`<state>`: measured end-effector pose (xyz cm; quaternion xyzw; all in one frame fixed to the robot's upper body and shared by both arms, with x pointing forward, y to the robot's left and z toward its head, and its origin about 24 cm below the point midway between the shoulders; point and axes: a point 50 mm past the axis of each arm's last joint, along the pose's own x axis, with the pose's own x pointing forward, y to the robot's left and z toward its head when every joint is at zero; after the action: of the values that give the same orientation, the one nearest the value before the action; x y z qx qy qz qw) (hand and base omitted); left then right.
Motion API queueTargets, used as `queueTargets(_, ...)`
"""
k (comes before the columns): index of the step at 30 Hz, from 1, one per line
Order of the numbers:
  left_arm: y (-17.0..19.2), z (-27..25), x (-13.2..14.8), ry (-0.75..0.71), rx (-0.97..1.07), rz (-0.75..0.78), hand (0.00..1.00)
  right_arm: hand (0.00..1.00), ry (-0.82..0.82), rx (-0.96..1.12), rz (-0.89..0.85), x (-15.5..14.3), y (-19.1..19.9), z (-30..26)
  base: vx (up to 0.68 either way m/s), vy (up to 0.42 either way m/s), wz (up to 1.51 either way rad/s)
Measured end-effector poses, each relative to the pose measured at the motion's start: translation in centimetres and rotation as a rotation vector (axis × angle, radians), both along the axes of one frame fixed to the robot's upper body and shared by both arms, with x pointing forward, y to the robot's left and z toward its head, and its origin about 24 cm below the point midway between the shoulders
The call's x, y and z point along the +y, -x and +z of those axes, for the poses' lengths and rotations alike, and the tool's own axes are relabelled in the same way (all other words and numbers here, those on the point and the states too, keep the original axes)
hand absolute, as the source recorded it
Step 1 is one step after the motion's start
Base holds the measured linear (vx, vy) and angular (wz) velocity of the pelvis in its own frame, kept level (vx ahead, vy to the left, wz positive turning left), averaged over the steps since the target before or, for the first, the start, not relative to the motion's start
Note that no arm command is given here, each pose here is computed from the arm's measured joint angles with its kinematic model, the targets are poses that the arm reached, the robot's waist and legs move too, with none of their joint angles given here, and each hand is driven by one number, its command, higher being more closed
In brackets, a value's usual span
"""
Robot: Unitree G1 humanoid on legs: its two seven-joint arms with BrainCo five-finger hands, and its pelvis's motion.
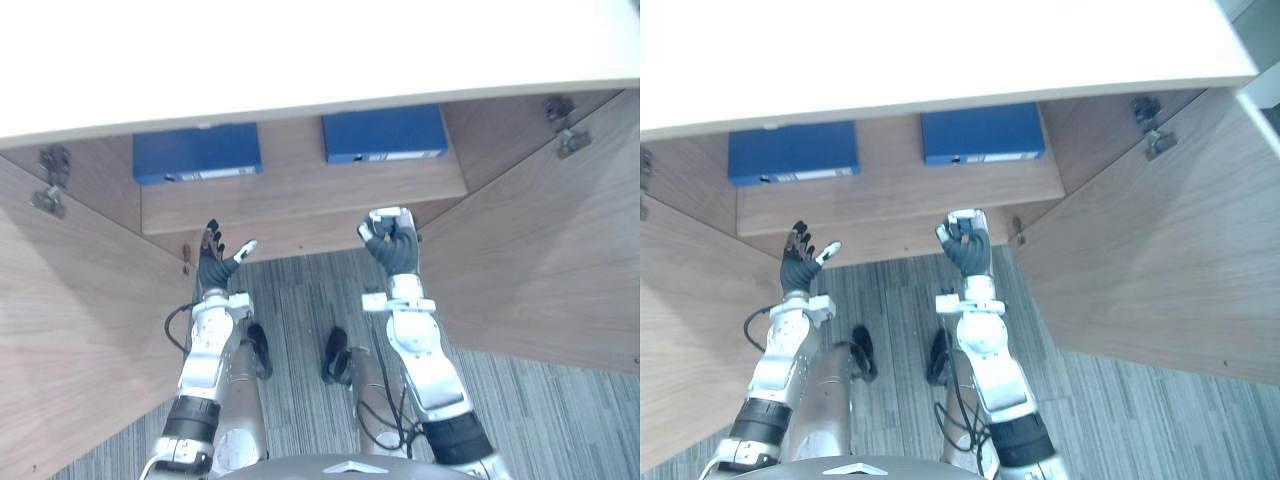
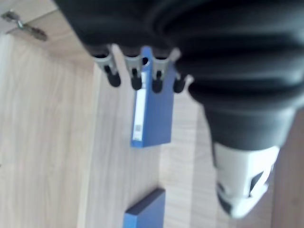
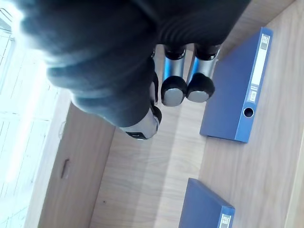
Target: Walk over to the cabinet, pick up the folder, carry it to the office cabinet, place the folder inside the office cabinet, then close the office cabinet door
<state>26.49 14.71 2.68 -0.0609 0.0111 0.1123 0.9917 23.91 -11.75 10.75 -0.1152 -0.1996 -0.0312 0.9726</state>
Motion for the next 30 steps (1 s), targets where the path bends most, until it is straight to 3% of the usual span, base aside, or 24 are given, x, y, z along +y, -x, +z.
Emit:
queueTargets(7,3.1,-4.1,0.5,-0.047,0.166,-0.043,0.00,1.00,0.138,0.396,-0.114,-3.8,1.2,-9.0,0.13,-0.003,-0.01)
queueTargets(12,12.0,-12.3,3.6,-0.037,0.557,0.022,0.00,1.00,0.140,0.657,-0.289,-8.2,3.5,-14.5,0.09,0.014,0.19)
queueTargets(16,14.3,-13.6,4.9,-0.041,0.648,0.051,0.00,1.00,0.132,0.750,-0.319,-8.9,5.0,-16.5,0.01,0.027,0.05)
queueTargets(17,14.7,-13.7,5.1,-0.036,0.657,0.052,0.00,0.00,0.127,0.772,-0.324,-9.1,5.2,-16.9,-0.02,0.038,0.00)
queueTargets(30,15.7,-14.3,4.4,-0.018,0.691,0.026,0.00,0.00,0.029,0.972,-0.393,-9.3,9.1,-20.5,0.01,0.033,-0.10)
